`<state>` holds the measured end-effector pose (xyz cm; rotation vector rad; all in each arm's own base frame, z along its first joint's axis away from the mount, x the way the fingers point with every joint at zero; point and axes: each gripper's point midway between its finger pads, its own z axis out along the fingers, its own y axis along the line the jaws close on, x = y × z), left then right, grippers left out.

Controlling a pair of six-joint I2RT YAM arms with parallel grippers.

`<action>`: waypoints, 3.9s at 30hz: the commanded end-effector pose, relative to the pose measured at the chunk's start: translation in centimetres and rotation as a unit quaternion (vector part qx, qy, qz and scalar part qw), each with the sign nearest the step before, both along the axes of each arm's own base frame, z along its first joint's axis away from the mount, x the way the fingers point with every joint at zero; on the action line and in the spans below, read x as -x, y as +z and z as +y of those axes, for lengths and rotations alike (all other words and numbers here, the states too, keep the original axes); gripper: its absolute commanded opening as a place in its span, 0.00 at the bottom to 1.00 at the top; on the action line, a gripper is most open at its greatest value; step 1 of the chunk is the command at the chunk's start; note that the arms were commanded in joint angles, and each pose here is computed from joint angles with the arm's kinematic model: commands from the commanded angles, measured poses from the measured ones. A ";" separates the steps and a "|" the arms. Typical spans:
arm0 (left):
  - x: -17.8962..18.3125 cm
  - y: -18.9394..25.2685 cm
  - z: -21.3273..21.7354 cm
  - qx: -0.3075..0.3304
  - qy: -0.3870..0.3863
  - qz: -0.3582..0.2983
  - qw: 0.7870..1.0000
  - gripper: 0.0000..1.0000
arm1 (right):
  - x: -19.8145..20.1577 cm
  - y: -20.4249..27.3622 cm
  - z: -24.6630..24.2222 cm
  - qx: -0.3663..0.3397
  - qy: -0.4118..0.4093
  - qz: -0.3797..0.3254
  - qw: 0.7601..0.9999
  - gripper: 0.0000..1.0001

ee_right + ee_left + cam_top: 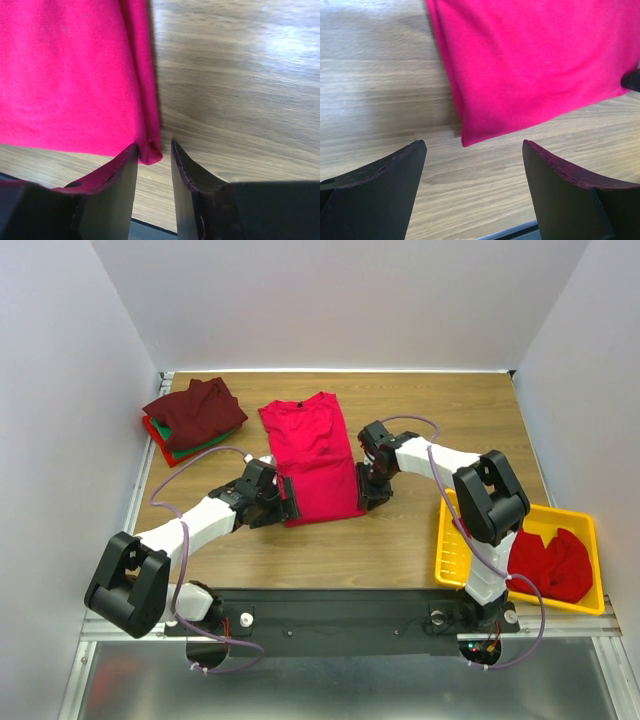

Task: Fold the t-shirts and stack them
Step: Fold the tshirt

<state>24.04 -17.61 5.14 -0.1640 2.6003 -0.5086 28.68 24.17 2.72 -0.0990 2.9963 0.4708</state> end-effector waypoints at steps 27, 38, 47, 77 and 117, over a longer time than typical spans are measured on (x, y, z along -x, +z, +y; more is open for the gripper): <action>1.3 -3.9 0.5 -0.054 0.005 0.046 0.997 0.68 | 2.7 -1.9 0.8 0.004 0.023 0.037 0.999 0.27; 0.6 -4.1 0.4 -0.065 0.001 0.047 0.997 0.34 | 2.8 -1.9 0.7 0.004 0.025 0.037 0.999 0.27; 1.3 -3.0 -0.3 -0.041 -0.020 0.045 0.998 0.00 | 3.1 -0.6 0.5 0.000 0.038 0.030 0.999 0.00; 14.7 13.5 -6.6 0.237 -0.143 0.167 0.946 0.00 | 16.6 16.3 -3.7 -0.081 0.066 0.121 0.987 0.00; -0.1 6.9 -2.3 0.192 -0.024 0.102 0.976 0.00 | -7.1 10.6 0.0 0.023 0.028 -0.081 0.996 0.00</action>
